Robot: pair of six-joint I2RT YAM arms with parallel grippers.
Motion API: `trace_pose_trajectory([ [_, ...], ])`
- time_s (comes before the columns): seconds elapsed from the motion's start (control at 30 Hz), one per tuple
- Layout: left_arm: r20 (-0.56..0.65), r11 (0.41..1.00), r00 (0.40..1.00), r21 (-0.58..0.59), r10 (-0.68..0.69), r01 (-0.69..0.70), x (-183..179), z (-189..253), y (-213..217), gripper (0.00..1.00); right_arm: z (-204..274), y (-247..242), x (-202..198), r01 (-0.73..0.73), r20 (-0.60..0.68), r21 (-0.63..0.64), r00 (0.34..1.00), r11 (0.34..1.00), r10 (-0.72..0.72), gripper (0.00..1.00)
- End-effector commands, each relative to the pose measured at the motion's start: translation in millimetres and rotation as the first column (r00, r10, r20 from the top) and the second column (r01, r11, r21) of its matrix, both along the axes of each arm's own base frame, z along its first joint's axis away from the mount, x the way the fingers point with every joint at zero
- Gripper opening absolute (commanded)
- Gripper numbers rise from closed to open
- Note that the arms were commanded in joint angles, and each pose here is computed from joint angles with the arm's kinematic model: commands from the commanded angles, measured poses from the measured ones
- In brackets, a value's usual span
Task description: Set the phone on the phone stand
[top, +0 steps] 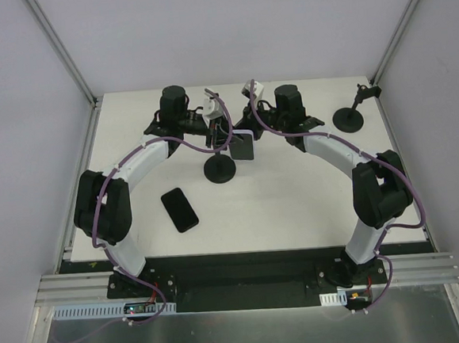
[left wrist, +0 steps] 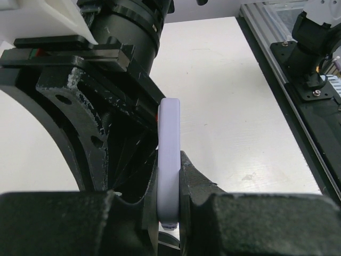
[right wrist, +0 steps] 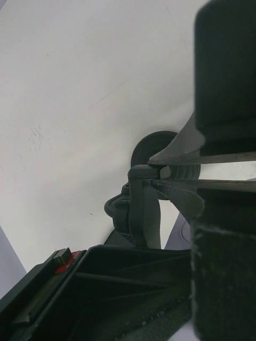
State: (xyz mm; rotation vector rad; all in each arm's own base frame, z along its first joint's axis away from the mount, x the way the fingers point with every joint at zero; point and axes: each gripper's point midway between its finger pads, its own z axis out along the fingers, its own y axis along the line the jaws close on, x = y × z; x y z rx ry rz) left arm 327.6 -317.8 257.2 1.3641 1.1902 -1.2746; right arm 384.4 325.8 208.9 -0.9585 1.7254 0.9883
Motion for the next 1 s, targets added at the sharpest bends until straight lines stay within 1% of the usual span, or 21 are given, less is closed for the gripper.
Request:
trace_pose_trajectory([
  [0.0,0.192,0.997,0.98,-0.054,0.056,-0.047,7,33,8,0.0,26,6,3,-0.004,0.071,0.039,0.997,0.999,0.002,0.01],
  [0.03,0.211,0.994,0.972,-0.054,0.106,-0.097,11,38,10,0.0,24,4,5,0.012,0.07,0.036,0.997,0.999,-0.015,0.01],
  [0.1,0.224,0.988,0.962,-0.047,0.157,-0.15,15,34,14,0.0,26,1,10,0.055,0.087,0.038,0.995,0.998,-0.058,0.01],
  [0.17,0.252,0.976,0.943,-0.052,0.219,-0.212,18,41,19,0.0,25,-3,16,0.095,0.095,0.04,0.991,0.995,-0.098,0.01],
  [0.23,0.277,0.967,0.926,-0.076,0.256,-0.245,15,48,24,0.0,25,-5,16,0.109,0.094,0.048,0.989,0.993,-0.113,0.01],
  [0.27,0.287,0.955,0.911,-0.088,0.297,-0.284,19,51,27,0.0,26,-6,19,0.128,0.101,0.054,0.986,0.99,-0.133,0.01],
  [0.37,0.294,0.935,0.888,-0.122,0.354,-0.333,16,61,33,0.0,26,-10,25,0.186,0.102,0.073,0.976,0.98,-0.193,0.01],
  [0.43,0.278,0.908,0.864,-0.133,0.419,-0.397,23,64,39,0.0,29,-12,27,0.222,0.103,0.09,0.968,0.971,-0.231,0.01],
  [0.47,0.27,0.898,0.857,-0.136,0.439,-0.417,24,66,40,0.0,27,-17,33,0.28,0.104,0.106,0.951,0.954,-0.291,0.01],
  [0.5,0.248,0.877,0.841,-0.135,0.481,-0.461,30,66,43,0.0,30,-20,34,0.316,0.109,0.124,0.938,0.941,-0.329,0.01],
  [0.53,0.251,0.869,0.832,-0.145,0.496,-0.474,31,69,44,0.0,33,-19,33,0.335,0.114,0.141,0.929,0.931,-0.352,0.0],
  [0.57,0.247,0.858,0.821,-0.153,0.514,-0.491,33,70,46,0.0,39,-23,40,0.388,0.123,0.174,0.903,0.905,-0.411,0.01],
  [0.67,0.221,0.839,0.81,-0.177,0.543,-0.515,37,74,47,0.0,40,-23,38,0.439,0.133,0.195,0.874,0.877,-0.467,0.0],
  [0.7,0.197,0.841,0.819,-0.179,0.539,-0.511,36,75,46,0.0,40,-24,37,0.45,0.135,0.196,0.867,0.871,-0.479,0.0],
  [0.73,0.191,0.869,0.85,-0.185,0.49,-0.459,28,76,41,0.0,41,-22,37,0.445,0.133,0.204,0.87,0.872,-0.475,0.0],
  [0.77,0.197,0.89,0.873,-0.2,0.446,-0.41,20,79,37,0.0,43,-14,31,0.395,0.127,0.209,0.896,0.895,-0.425,0.0],
  [0.8,0.186,0.926,0.914,-0.195,0.36,-0.324,6,84,30,0.0,49,-7,33,0.352,0.13,0.213,0.914,0.911,-0.384,0.0],
  [0.83,0.172,0.955,0.948,-0.174,0.269,-0.24,-3,77,23,0.0,50,-3,32,0.305,0.126,0.207,0.934,0.929,-0.335,0.0],
  [0.87,0.176,0.983,0.976,-0.157,0.126,-0.098,-26,77,20,0.0,42,8,18,0.202,0.088,0.175,0.972,0.964,-0.219,0.0],
  [0.9,0.174,0.984,0.98,-0.167,0.095,-0.066,-30,85,18,0.0,36,11,19,0.178,0.083,0.155,0.978,0.972,-0.193,0.01],
  [0.97,0.177,0.985,0.982,-0.167,0.063,-0.033,-34,83,18,0.0,34,14,13,0.124,0.082,0.138,0.987,0.983,-0.136,0.0],
])
